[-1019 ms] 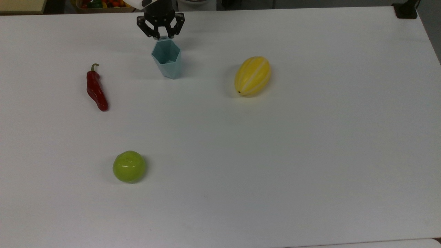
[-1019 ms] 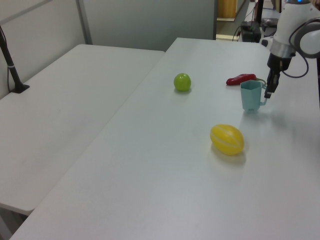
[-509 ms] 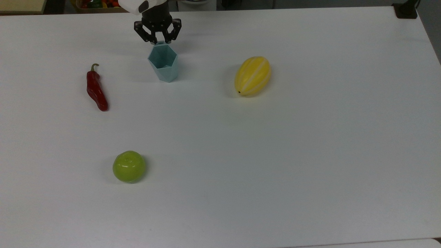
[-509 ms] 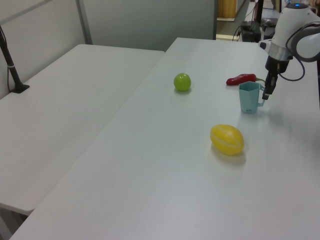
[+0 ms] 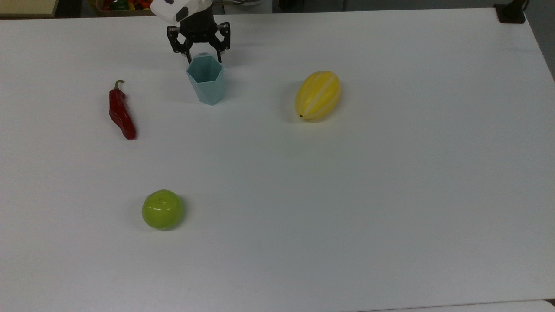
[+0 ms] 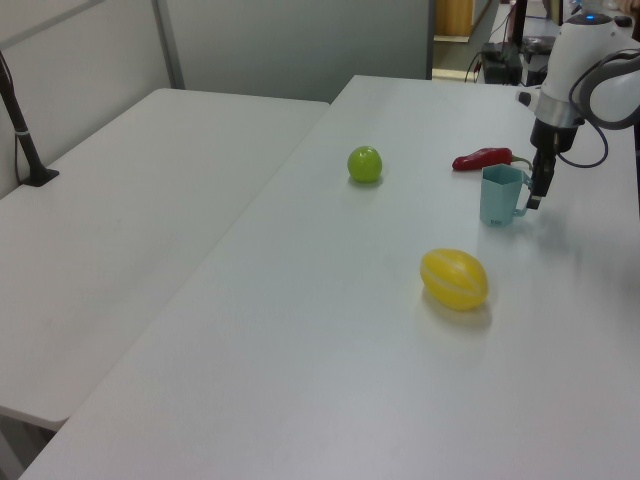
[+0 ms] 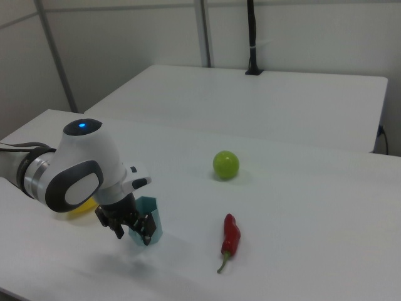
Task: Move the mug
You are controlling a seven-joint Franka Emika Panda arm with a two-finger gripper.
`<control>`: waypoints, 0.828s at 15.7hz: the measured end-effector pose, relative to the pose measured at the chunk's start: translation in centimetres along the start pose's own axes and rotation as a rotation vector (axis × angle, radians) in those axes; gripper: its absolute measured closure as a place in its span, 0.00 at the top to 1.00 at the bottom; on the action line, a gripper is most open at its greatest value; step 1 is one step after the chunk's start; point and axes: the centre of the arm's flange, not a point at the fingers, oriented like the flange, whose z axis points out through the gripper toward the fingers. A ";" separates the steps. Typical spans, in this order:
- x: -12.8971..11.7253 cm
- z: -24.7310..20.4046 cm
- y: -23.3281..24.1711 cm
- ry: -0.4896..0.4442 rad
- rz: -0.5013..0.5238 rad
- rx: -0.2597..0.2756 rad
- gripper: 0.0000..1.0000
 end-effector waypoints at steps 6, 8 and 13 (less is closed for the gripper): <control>1.0 -2.1 0.3 -0.084 0.043 0.023 1.00; 2.6 -5.4 0.6 -0.126 0.056 0.033 1.00; 6.1 -17.7 1.2 -0.162 0.064 0.043 1.00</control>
